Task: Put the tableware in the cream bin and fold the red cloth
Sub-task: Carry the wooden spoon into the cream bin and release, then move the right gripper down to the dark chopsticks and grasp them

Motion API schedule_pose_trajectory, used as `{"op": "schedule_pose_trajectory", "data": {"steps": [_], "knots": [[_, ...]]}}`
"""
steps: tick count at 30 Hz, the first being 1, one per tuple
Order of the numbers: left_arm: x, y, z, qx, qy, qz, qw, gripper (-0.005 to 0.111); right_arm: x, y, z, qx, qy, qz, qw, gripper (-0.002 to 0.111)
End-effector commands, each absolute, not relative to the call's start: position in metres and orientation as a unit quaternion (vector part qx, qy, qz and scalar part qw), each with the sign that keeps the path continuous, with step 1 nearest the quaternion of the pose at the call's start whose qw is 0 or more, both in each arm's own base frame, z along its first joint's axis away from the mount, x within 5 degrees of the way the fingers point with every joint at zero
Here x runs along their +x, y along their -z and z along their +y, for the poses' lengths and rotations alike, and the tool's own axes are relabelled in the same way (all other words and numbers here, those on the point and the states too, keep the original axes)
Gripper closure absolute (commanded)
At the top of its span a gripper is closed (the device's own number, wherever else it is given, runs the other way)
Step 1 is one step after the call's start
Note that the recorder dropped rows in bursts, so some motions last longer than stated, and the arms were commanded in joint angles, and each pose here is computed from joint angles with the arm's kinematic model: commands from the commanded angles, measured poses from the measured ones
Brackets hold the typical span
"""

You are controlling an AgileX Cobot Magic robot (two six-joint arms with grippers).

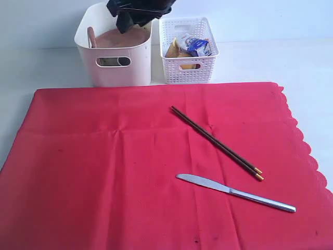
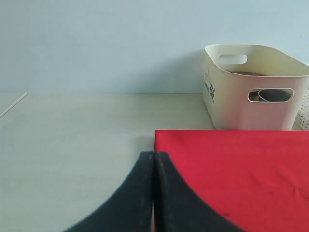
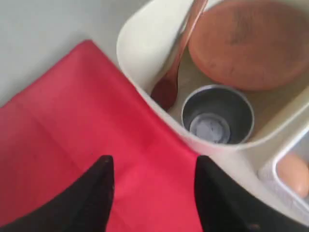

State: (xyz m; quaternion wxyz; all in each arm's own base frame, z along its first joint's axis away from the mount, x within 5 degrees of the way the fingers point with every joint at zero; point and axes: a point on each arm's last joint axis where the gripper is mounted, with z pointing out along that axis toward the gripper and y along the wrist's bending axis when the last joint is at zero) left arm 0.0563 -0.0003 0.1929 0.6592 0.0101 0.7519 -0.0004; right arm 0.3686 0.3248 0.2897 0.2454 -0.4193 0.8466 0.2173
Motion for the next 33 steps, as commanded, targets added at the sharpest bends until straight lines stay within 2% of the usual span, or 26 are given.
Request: {"op": "schedule_pose_trajectory", "data": {"steps": [1,7,13,25,33], "knots": [[0.056,-0.194,-0.001,0.011,0.002,0.748,0.664,0.105,0.349,-0.301,0.308,-0.437,-0.198,0.861,0.171,0.060],[0.056,-0.194,-0.001,0.011,0.002,0.748,0.664,0.105,0.327,-0.300,0.291,-0.438,-0.191,0.868,0.138,0.060],[0.056,-0.194,-0.001,0.011,0.002,0.748,0.664,0.105,0.302,-0.280,0.263,-0.442,-0.151,0.875,0.130,0.060],[0.056,-0.194,-0.001,0.011,0.002,0.748,0.664,0.105,0.269,-0.178,0.219,-0.441,-0.065,0.889,0.103,0.060],[0.056,-0.194,-0.001,0.011,0.002,0.748,0.664,0.105,0.275,-0.160,0.193,-0.403,-0.056,0.907,0.111,0.060]]}}
